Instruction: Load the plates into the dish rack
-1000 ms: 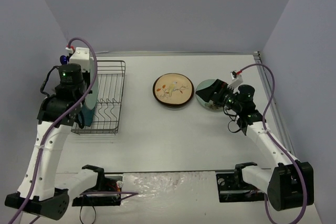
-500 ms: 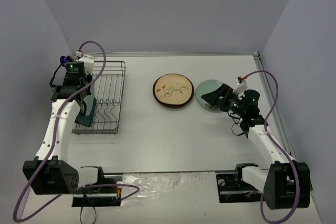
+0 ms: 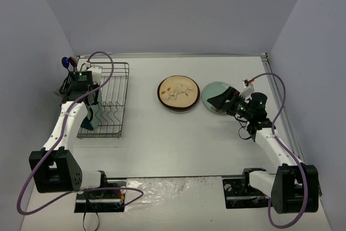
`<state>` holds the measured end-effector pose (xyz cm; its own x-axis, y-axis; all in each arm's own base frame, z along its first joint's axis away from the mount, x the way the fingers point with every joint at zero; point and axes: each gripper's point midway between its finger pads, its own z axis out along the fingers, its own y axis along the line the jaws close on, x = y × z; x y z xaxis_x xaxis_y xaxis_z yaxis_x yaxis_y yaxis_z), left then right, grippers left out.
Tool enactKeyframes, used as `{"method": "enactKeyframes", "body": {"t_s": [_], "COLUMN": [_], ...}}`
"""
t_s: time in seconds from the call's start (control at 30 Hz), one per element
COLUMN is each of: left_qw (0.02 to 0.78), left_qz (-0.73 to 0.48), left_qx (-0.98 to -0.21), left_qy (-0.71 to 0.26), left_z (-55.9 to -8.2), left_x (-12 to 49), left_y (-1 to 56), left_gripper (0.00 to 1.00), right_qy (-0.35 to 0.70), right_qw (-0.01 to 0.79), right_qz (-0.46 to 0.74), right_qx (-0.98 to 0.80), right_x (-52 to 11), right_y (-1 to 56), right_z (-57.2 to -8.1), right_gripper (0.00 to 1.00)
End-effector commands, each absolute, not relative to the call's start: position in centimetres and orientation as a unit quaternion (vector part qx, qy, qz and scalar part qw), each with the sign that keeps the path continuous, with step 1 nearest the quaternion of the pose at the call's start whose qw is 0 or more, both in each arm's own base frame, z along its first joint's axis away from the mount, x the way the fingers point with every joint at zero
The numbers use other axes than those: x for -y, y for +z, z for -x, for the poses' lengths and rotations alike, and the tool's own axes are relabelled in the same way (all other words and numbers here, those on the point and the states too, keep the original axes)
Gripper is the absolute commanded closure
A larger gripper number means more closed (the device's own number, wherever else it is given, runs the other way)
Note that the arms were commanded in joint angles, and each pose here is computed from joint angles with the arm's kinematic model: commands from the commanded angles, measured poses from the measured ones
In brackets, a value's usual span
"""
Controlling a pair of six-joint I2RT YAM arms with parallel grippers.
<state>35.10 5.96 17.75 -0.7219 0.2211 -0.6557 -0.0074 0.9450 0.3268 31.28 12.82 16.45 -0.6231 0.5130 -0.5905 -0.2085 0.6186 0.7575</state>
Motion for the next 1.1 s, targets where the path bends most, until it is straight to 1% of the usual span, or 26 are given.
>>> {"method": "enactKeyframes", "body": {"t_s": [0.0, 0.13, 0.23, 0.3, 0.4, 0.5, 0.57, 0.63, 0.73, 0.87, 0.97, 1.07], "left_qw": [0.464, 0.469, 0.475, 0.488, 0.512, 0.525, 0.523, 0.528, 0.559, 0.602, 0.621, 0.626], "left_qz": [-0.031, -0.024, -0.018, -0.014, -0.003, 0.006, 0.016, 0.020, 0.017, 0.034, 0.043, 0.037], "left_qx": [-0.867, -0.865, -0.861, -0.855, -0.842, -0.832, -0.831, -0.830, -0.819, -0.796, -0.782, -0.779], "left_qy": [0.178, 0.178, 0.179, 0.175, 0.171, 0.180, 0.189, 0.178, 0.128, 0.053, 0.019, 0.001], "left_z": [-37.3, -37.0, -36.7, -36.4, -35.8, -35.3, -35.0, -34.9, -34.4, -32.6, -30.9, -30.2], "left_x": [-6.7, -6.8, -6.8, -6.7, -6.6, -6.9, -7.3, -7.0, -5.2, -2.8, -1.7, -0.8], "left_y": [23.1, 23.5, 24.2, 25.3, 27.3, 28.5, 28.6, 28.8, 30.0, 32.2, 32.8, 32.5], "left_gripper": [0.69, 0.54, 0.35, 0.25, 0.17, 0.12, 0.11, 0.11, 0.09, 0.03, 0.03, 0.03], "right_qy": [0.414, 0.390, 0.345, 0.316, 0.252, 0.222, 0.216, 0.211, 0.200, 0.183, 0.184, 0.192], "right_qw": [0.454, 0.462, 0.466, 0.467, 0.473, 0.471, 0.467, 0.462, 0.450, 0.430, 0.431, 0.428], "right_qz": [-0.086, -0.108, -0.145, -0.163, -0.207, -0.236, -0.246, -0.256, -0.280, -0.314, -0.322, -0.329], "right_qx": [-0.784, -0.789, -0.802, -0.809, -0.819, -0.821, -0.821, -0.822, -0.824, -0.827, -0.823, -0.819], "right_x": [-12.3, -10.8, -9.0, -7.9, -5.2, -3.5, -3.0, -2.6, -1.5, 0.2, 0.6, 0.9], "right_y": [17.4, 17.2, 16.4, 15.9, 14.9, 14.1, 13.7, 13.2, 12.1, 10.2, 9.7, 9.2], "right_z": [-32.3, -32.9, -33.5, -33.5, -33.8, -34.0, -34.1, -34.3, -34.4, -34.5, -35.0, -35.4], "right_gripper": [0.00, 0.01, 0.01, 0.01, 0.01, 0.01, 0.01, 0.01, 0.02, 0.02, 0.02, 0.03]}}
